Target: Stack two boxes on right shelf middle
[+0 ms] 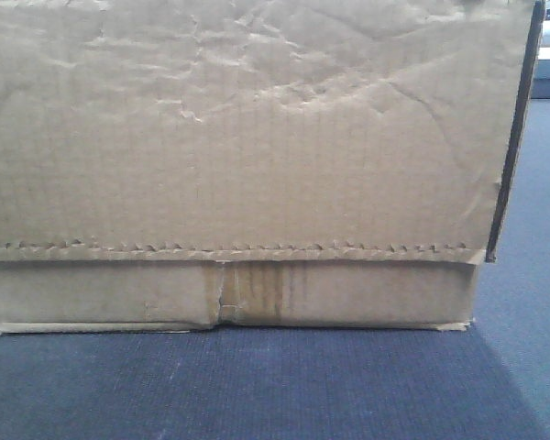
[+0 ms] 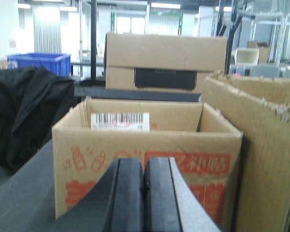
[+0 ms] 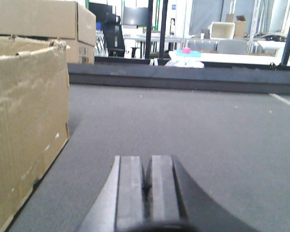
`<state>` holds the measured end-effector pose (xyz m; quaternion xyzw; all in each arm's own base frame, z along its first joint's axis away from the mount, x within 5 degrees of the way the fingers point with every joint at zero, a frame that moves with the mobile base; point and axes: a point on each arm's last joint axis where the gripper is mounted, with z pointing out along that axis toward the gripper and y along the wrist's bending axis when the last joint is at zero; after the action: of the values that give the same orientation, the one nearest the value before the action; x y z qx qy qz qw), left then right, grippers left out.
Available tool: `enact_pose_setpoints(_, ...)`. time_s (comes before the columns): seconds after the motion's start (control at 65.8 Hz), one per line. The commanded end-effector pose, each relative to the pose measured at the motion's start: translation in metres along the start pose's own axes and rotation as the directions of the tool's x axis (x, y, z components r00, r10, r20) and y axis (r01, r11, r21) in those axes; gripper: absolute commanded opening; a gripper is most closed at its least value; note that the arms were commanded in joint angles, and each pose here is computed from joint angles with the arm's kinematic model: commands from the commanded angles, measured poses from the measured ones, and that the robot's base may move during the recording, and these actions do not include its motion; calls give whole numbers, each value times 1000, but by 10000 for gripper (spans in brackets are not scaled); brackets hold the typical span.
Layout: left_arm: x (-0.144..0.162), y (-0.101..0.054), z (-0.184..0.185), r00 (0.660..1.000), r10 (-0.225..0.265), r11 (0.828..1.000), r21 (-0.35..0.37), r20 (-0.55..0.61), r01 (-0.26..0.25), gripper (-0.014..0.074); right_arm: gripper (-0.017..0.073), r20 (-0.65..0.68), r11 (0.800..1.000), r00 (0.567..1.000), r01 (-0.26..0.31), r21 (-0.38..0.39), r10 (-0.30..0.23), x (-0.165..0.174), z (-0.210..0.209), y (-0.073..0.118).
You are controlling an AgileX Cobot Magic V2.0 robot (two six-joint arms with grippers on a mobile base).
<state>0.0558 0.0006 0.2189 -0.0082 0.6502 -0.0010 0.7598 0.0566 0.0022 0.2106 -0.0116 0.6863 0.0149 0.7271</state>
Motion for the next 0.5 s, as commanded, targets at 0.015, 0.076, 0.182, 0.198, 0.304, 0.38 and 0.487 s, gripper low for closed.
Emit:
enact_pose_setpoints(0.015, -10, 0, -1, 995, -7, 1000, -4, 100, 8, -111, -155, 107, 1000, 994, 0, 11, -1, -10, -1, -1)
enact_pose_setpoints(0.076, -12, 0, -1, 992, -25, 1000, -4, 121, 26, -111, -155, 167, 1000, 986, -1, 15, -2, -15, -2, -1)
enact_pose_setpoints(0.182, -46, 0, -4, 982, -13, 1000, -1, 186, 14, -111, -155, 192, 1000, 981, -1, 13, -2, -32, -4, -1)
enact_pose_setpoints(0.198, -51, 0, -5, 981, -7, 1000, -2, 195, 7, -111, -155, 197, 1000, 980, -1, 12, -2, -37, -5, -1)
enact_pose_setpoints(0.304, -98, -1, -14, 974, 35, 999, -10, 225, -34, -111, -155, 217, 1000, 976, 1, 2, -1, -77, -16, 0)
enact_pose_setpoints(0.38, -126, -1, -15, 986, 47, 999, -19, 159, -45, -111, -155, 230, 1000, 973, 3, -5, -2, -106, -28, 1)
enact_pose_setpoints(0.487, -163, 0, -10, 998, 52, 998, -30, 34, -51, -103, -152, 157, 1000, 988, 7, -15, -4, -140, -31, 2)
